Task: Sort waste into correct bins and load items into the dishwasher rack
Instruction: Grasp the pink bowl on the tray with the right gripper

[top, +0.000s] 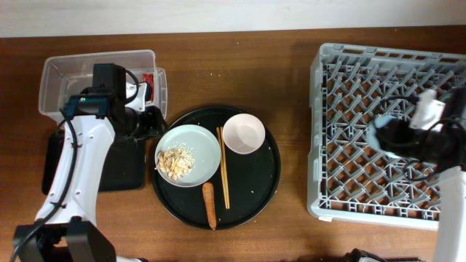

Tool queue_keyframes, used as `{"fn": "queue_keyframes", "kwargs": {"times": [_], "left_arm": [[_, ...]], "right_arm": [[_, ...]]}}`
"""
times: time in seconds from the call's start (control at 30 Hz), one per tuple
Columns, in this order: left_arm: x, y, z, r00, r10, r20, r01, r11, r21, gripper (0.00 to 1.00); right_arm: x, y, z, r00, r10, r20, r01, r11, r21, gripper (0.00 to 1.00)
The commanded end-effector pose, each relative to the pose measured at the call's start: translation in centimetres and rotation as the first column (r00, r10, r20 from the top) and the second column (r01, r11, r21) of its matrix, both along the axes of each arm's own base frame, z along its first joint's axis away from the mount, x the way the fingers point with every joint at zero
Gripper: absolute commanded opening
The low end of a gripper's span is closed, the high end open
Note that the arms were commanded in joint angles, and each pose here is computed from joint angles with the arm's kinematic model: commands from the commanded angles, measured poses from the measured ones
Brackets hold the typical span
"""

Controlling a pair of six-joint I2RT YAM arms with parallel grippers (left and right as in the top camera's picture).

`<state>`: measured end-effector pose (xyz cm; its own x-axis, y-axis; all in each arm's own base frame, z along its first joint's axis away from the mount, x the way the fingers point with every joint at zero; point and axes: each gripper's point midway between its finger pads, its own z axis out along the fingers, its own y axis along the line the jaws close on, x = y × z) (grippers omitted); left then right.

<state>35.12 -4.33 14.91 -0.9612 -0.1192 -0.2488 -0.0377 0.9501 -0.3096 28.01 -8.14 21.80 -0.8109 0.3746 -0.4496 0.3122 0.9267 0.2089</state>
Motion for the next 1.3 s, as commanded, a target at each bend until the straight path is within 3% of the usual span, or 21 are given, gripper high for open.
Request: {"fn": "queue_keyframes", "kwargs": {"times": [0.0, 0.1, 0.27, 0.33, 0.43, 0.47, 0.6, 0.73, 0.8, 0.87, 0.93, 1.03, 1.1, 1.17, 1.2, 1.27], "left_arm": [[0.0, 0.3, 0.8, 1.000, -0.010, 0.029, 0.009, 1.000, 0.016, 0.46], [-0.2, 0.2, 0.7, 1.000, -0.010, 0.021, 0.010, 1.000, 0.015, 0.45], [-0.3, 0.2, 0.6, 1.000, -0.011, 0.014, 0.010, 1.000, 0.015, 0.45], [-0.4, 0.2, 0.6, 1.000, -0.018, 0.011, 0.017, 1.000, 0.017, 0.45], [-0.5, 0.2, 0.6, 1.000, -0.018, 0.010, 0.017, 1.000, 0.017, 0.47], [-0.5, 0.2, 0.6, 1.000, -0.017, 0.009, 0.017, 1.000, 0.017, 0.47], [-0.8, 0.2, 0.5, 1.000, -0.017, -0.002, 0.017, 1.000, 0.017, 0.48], [-1.0, 0.2, 0.5, 1.000, -0.017, -0.012, 0.018, 1.000, 0.016, 0.51], [-1.0, 0.2, 0.5, 1.000, -0.017, -0.013, 0.018, 1.000, 0.016, 0.58], [-1.0, 0.2, 0.5, 1.000, -0.017, -0.013, 0.018, 1.000, 0.016, 0.69], [-1.0, 0.2, 0.5, 1.000, -0.017, -0.013, 0.017, 1.000, 0.016, 0.70], [-1.0, 0.2, 0.5, 1.000, -0.017, -0.014, 0.017, 1.000, 0.016, 0.71], [-1.0, 1.3, 0.2, 1.000, 0.001, -0.019, 0.000, 0.997, 0.079, 0.72], [-1.7, 4.9, -0.4, 0.997, 0.066, -0.046, -0.051, 0.959, 0.277, 0.72], [-2.5, 6.9, -0.5, 0.984, 0.169, -0.062, -0.135, 0.918, 0.372, 0.72], [-2.6, 7.2, -0.5, 0.979, 0.195, -0.064, -0.157, 0.910, 0.383, 0.73]], "right_arm": [[-3.1, -7.6, -0.1, 0.952, -0.300, -0.060, 0.289, 0.946, -0.150, 0.50], [-5.8, -12.9, -2.9, 0.846, -0.511, -0.154, 0.494, 0.859, -0.136, 0.50], [-6.7, -16.2, -6.6, 0.759, -0.604, -0.241, 0.600, 0.794, -0.100, 0.50], [-6.9, -16.7, -8.8, 0.738, -0.601, -0.307, 0.607, 0.790, -0.085, 0.55], [-5.9, -17.0, -10.7, 0.743, -0.580, -0.333, 0.602, 0.797, -0.045, 0.76], [-5.1, -16.7, -10.6, 0.760, -0.570, -0.313, 0.597, 0.802, -0.009, 0.99], [-3.1, -15.7, -8.4, 0.810, -0.533, -0.245, 0.568, 0.816, 0.105, 0.98], [-1.4, -15.4, 0.8, 0.851, -0.520, -0.069, 0.524, 0.840, 0.137, 0.98], [0.8, -11.1, 1.8, 0.945, -0.327, -0.015, 0.320, 0.914, 0.248, 0.98], [3.9, -4.2, 1.8, 0.999, -0.037, -0.002, 0.036, 0.974, 0.225, 0.98], [6.1, 3.2, 1.5, 0.980, 0.201, -0.015, -0.195, 0.965, 0.175, 0.95], [8.1, 14.1, 0.8, 0.869, 0.494, -0.007, -0.492, 0.867, 0.080, 0.84], [9.2, 20.0, -1.6, 0.821, 0.569, -0.052, -0.568, 0.822, 0.037, 0.83], [9.7, 23.2, -4.5, 0.798, 0.594, -0.100, -0.590, 0.805, 0.068, 0.84], [10.0, 24.6, -7.4, 0.793, 0.588, -0.160, -0.580, 0.809, 0.100, 0.83], [10.1, 25.5, -11.3, 0.788, 0.565, -0.246, -0.548, 0.825, 0.139, 0.80]]}}
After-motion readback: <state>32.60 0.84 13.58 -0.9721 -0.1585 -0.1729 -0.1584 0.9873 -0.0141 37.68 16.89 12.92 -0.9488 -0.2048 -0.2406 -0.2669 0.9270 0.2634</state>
